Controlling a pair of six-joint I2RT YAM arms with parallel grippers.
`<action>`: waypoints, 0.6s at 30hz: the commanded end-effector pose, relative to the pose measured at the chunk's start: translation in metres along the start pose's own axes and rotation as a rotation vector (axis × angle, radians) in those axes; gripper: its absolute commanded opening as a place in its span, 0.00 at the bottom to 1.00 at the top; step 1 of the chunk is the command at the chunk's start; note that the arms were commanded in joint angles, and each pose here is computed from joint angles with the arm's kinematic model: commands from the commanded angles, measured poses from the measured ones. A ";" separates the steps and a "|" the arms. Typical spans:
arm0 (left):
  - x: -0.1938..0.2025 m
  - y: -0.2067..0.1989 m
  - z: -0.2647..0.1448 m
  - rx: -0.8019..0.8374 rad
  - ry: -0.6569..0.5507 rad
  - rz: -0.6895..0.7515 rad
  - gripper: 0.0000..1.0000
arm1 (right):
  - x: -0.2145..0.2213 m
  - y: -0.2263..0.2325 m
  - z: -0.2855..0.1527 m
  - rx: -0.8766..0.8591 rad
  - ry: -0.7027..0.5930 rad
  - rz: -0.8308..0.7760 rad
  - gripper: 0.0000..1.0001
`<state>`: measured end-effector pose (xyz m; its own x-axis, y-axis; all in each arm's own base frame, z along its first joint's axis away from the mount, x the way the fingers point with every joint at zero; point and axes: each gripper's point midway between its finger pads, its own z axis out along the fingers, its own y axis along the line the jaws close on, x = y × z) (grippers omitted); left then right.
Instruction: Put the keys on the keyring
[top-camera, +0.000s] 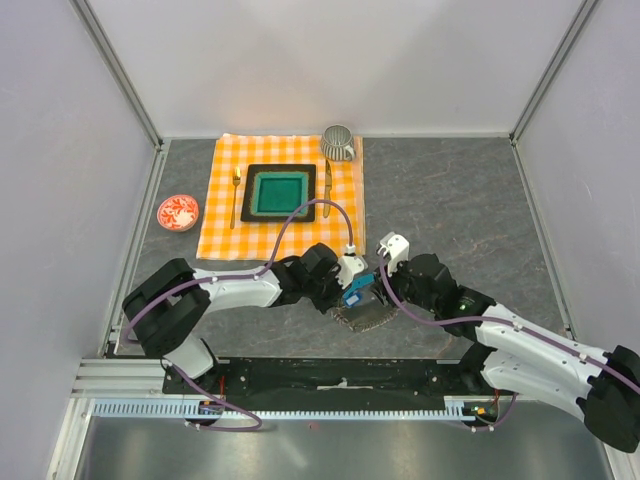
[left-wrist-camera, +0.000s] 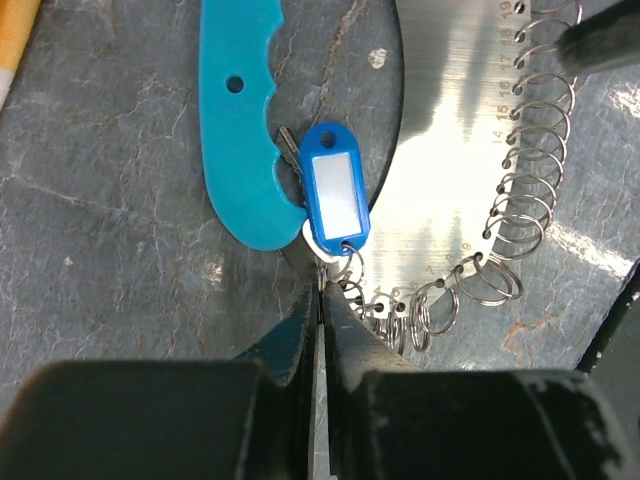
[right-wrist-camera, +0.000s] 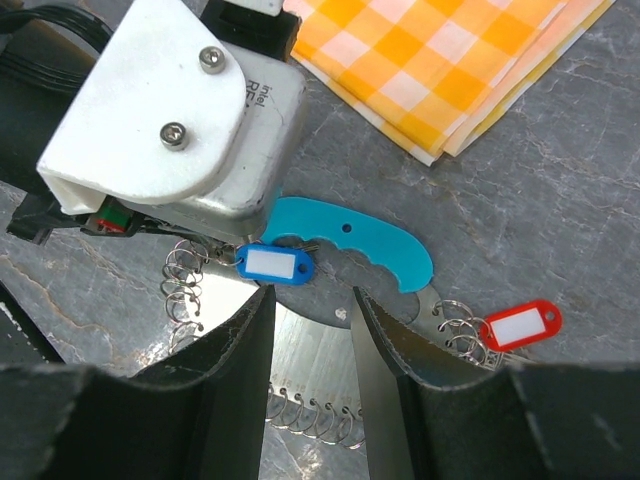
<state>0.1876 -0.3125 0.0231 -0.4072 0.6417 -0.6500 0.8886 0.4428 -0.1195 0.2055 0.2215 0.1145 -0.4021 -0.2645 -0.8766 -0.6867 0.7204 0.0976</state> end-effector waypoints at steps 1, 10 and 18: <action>-0.013 -0.009 -0.001 0.051 -0.027 0.035 0.04 | -0.015 0.007 0.003 -0.030 -0.041 0.026 0.44; -0.024 -0.009 -0.010 0.038 -0.116 0.041 0.02 | -0.006 0.009 0.016 -0.023 -0.035 0.186 0.43; -0.059 -0.011 -0.040 0.006 -0.381 0.110 0.02 | -0.018 0.017 0.018 -0.103 -0.107 0.285 0.44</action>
<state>0.1827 -0.3115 0.0460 -0.3434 0.5578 -0.7556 0.9038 0.4149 -0.1045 0.2104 0.2336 0.0982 -0.5515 -0.0907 -0.8292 -0.5837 0.7521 0.3059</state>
